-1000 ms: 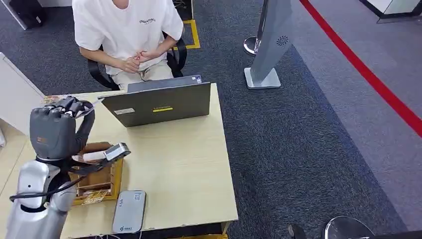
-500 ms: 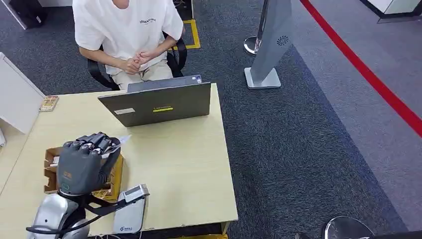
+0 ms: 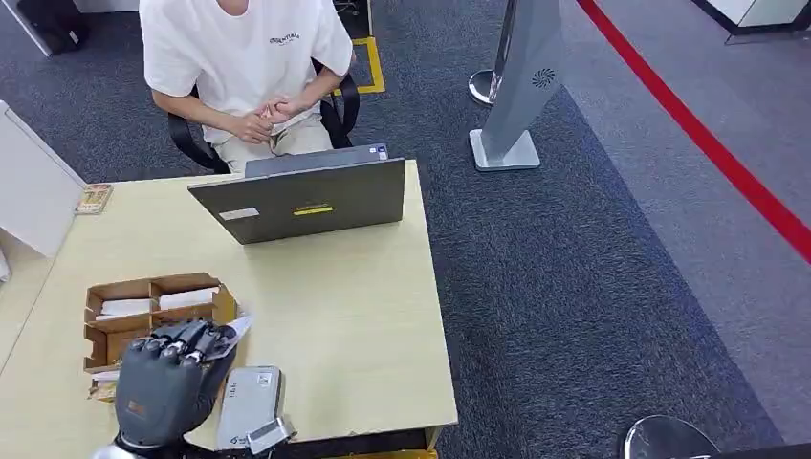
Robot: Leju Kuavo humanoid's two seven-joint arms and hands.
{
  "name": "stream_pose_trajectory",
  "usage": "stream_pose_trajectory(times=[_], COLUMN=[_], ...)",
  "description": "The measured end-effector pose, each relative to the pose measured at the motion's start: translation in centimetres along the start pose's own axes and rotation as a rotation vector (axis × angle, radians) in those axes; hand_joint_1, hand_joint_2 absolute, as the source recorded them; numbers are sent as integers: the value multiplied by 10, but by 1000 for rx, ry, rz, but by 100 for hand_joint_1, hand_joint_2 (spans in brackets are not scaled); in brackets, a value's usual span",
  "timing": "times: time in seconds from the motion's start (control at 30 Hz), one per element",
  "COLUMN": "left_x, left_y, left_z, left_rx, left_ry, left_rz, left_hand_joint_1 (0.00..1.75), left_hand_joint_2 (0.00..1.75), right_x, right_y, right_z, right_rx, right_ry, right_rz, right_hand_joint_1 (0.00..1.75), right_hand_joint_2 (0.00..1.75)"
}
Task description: Pass the card to the sensor for recognition and then transmit it.
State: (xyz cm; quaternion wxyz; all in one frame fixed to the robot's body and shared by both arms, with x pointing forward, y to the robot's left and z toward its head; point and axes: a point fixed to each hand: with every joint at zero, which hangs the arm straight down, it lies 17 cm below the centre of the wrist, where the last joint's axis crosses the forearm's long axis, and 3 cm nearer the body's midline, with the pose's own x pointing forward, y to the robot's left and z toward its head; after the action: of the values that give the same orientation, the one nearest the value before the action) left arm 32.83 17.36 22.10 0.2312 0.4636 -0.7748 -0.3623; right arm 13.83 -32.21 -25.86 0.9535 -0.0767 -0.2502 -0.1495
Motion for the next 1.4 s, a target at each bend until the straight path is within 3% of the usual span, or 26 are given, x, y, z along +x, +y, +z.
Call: stream_pose_trajectory(times=[0.17, 0.43, 0.87, 1.4], left_x=[25, 18, 5, -50], left_y=[15, 9, 6, -68], left_z=[11, 31, 39, 93], left_rx=[24, -22, -41, -244], left_ry=[-28, 54, 104, 264], left_rz=[9, 0, -19, -56], left_hand_joint_1=[175, 175, 175, 175], left_hand_joint_2=[175, 175, 175, 175], right_x=[-4, -5, -6, -9], right_y=[0, -1, -2, 3], right_z=[0, 1, 1, 1], right_rx=[-6, -8, -8, 12], right_ry=[10, 15, 17, 26], right_rz=[17, 23, 27, 65], right_hand_joint_1=[0, 0, 0, 0], right_hand_joint_2=[175, 175, 175, 175])
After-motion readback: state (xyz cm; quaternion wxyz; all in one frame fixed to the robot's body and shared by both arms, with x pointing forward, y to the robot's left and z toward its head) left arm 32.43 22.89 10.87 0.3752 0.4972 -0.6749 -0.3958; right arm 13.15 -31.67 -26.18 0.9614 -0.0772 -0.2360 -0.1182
